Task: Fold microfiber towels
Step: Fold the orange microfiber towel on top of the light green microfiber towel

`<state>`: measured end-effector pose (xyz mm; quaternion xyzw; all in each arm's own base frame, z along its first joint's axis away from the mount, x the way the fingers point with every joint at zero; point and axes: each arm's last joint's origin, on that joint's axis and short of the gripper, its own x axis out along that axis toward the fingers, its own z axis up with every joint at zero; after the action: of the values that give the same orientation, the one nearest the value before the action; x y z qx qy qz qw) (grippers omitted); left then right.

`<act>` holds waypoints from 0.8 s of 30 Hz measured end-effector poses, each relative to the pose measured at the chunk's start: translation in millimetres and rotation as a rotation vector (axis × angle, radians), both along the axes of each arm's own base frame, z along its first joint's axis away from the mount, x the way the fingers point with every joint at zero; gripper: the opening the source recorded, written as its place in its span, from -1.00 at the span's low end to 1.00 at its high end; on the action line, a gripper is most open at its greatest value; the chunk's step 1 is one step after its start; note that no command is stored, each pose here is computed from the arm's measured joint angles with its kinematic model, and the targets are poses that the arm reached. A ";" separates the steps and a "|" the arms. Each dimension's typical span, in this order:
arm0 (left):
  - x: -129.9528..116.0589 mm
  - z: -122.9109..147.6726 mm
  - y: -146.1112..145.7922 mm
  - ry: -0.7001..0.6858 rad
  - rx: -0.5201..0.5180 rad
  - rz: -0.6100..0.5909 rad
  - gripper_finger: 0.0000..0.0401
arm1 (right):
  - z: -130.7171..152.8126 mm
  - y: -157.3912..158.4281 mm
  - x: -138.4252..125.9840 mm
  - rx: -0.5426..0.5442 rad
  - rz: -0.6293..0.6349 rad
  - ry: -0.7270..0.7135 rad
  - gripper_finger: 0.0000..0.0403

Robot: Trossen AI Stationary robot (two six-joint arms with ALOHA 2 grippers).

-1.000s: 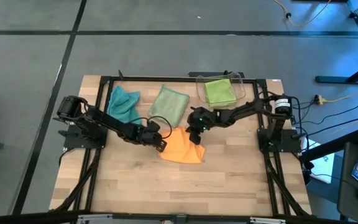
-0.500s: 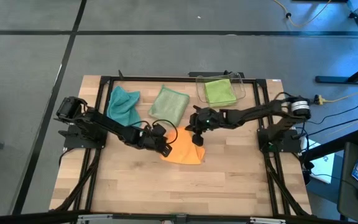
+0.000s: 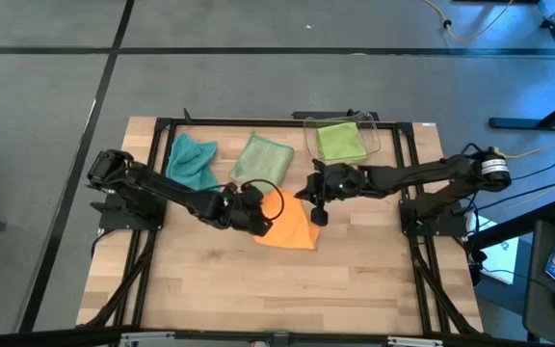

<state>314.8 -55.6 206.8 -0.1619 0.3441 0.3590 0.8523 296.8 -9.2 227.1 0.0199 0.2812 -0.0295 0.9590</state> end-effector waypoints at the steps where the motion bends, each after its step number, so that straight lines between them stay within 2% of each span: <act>1: 1.3 4.2 -0.1 0.002 0.009 -0.002 -1.00 | 2.3 -0.1 -1.1 -0.006 -0.003 -0.008 -1.00; 6: 3.7 25.6 0.4 0.043 0.077 0.007 -1.00 | 18.8 -0.9 -10.3 -0.057 -0.011 -0.028 -1.00; 13: 4.6 58.5 2.0 0.077 0.161 0.036 -1.00 | 58.2 -2.2 -18.3 -0.140 -0.022 -0.034 -1.00; 19: 9.7 91.3 1.8 0.053 0.224 0.014 -1.00 | 96.1 -2.7 -18.0 -0.200 -0.001 -0.025 -1.00; 24: 12.0 118.9 1.6 0.039 0.264 -0.023 -1.00 | 124.4 -1.8 -22.8 -0.249 -0.045 0.002 -1.00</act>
<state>326.8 -54.1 325.6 -0.0373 0.3123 0.3947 0.8633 273.9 -11.0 351.5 -0.0930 0.2757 -0.0857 0.9529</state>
